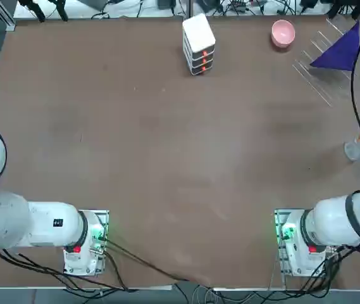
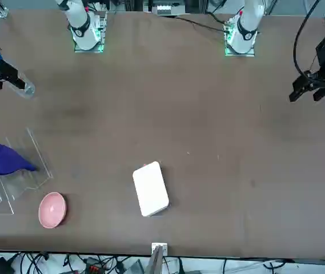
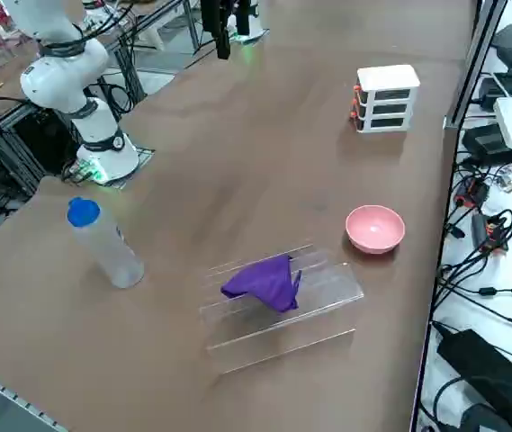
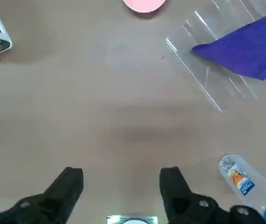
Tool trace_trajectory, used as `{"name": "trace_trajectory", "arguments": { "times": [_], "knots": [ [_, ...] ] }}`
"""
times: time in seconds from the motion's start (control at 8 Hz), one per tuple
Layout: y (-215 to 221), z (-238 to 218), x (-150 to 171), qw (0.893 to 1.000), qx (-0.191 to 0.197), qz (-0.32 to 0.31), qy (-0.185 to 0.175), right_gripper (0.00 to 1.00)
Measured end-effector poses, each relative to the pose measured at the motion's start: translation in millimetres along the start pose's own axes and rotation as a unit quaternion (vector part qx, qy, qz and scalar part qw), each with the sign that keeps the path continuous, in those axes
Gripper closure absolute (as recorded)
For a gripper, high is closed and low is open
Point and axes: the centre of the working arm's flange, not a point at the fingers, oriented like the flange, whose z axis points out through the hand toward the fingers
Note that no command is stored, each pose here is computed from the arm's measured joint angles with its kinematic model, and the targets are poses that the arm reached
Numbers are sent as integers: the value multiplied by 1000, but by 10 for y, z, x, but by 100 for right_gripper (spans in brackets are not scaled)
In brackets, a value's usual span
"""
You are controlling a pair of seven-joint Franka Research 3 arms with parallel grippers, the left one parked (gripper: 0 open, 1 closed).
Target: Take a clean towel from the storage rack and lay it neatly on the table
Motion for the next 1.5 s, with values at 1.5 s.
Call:
{"name": "trace_trajectory", "arguments": {
  "times": [1.5],
  "knots": [
    [374, 573, 418, 999, -26, 26, -23, 0]
  ]
}}
